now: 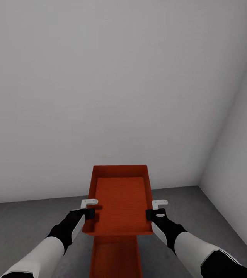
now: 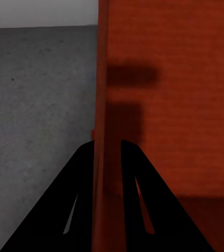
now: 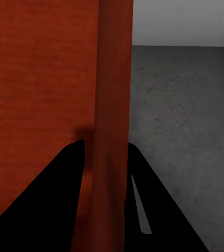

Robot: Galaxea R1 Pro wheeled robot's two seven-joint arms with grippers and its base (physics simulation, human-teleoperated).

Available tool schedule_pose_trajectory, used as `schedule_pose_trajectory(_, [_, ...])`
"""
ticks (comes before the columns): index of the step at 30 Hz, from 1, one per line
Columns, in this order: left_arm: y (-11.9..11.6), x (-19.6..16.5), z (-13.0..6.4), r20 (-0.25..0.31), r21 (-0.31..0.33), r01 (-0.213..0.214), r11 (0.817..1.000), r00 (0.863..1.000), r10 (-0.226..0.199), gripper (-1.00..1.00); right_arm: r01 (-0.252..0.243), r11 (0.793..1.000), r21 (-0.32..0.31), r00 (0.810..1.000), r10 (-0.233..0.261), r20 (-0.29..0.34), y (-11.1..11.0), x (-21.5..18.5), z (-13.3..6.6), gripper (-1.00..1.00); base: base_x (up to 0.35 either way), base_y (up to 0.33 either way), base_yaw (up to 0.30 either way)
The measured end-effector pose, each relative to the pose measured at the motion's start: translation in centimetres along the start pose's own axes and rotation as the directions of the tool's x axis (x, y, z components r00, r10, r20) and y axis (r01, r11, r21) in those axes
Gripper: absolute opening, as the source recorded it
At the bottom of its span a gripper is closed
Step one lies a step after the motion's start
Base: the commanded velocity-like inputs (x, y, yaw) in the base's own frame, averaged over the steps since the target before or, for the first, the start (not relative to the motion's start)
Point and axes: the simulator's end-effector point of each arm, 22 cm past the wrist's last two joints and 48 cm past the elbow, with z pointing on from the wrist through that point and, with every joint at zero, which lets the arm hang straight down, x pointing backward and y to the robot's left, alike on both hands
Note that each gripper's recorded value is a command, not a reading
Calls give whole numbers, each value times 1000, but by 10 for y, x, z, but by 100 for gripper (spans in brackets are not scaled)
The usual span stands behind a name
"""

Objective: Move the two storage containers from the living room to the garage. In the garage, place one container on the floor and stack the other container on top of it (either order is fine).

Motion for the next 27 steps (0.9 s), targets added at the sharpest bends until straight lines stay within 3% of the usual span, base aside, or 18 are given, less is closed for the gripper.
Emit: schedule_pose_trajectory(27, [0, 7, 4, -15, -1, 0, 1000, 1000, 0, -100, 1, 1000, -1, 1000, -1, -14, 1, 7, 3, -100, 0, 0, 0])
